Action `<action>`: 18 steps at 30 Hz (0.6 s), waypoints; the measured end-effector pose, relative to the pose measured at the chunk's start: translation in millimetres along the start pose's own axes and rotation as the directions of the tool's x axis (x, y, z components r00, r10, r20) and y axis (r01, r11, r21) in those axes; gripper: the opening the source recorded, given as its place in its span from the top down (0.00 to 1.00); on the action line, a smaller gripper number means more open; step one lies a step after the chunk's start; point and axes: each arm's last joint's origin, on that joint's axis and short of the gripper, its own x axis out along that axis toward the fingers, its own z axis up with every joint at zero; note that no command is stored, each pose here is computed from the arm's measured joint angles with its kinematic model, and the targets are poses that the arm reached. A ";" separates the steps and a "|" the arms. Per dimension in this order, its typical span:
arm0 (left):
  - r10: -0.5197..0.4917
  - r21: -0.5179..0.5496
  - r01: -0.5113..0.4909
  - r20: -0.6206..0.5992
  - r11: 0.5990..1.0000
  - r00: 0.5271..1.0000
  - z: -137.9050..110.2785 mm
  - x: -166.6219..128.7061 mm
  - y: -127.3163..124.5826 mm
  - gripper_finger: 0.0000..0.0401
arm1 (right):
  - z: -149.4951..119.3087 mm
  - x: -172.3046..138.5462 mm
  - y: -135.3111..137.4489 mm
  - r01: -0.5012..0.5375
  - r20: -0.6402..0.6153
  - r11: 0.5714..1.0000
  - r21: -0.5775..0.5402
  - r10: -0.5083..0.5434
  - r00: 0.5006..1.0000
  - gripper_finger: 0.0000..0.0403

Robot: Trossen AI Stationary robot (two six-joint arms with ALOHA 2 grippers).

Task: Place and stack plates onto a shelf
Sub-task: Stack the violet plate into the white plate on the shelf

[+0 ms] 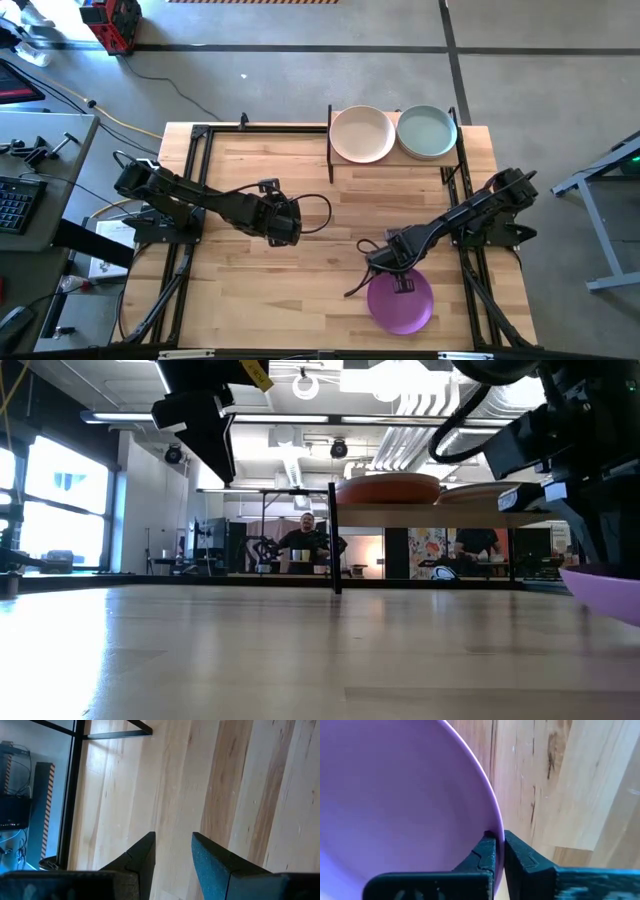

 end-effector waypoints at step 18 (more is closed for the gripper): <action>0.000 0.000 0.000 0.000 1.000 1.000 0.0 0.0 0.0 0.71 | 4.3 -28.0 2.4 0.075 -0.058 0.997 0.001 -0.075 0.995 1.00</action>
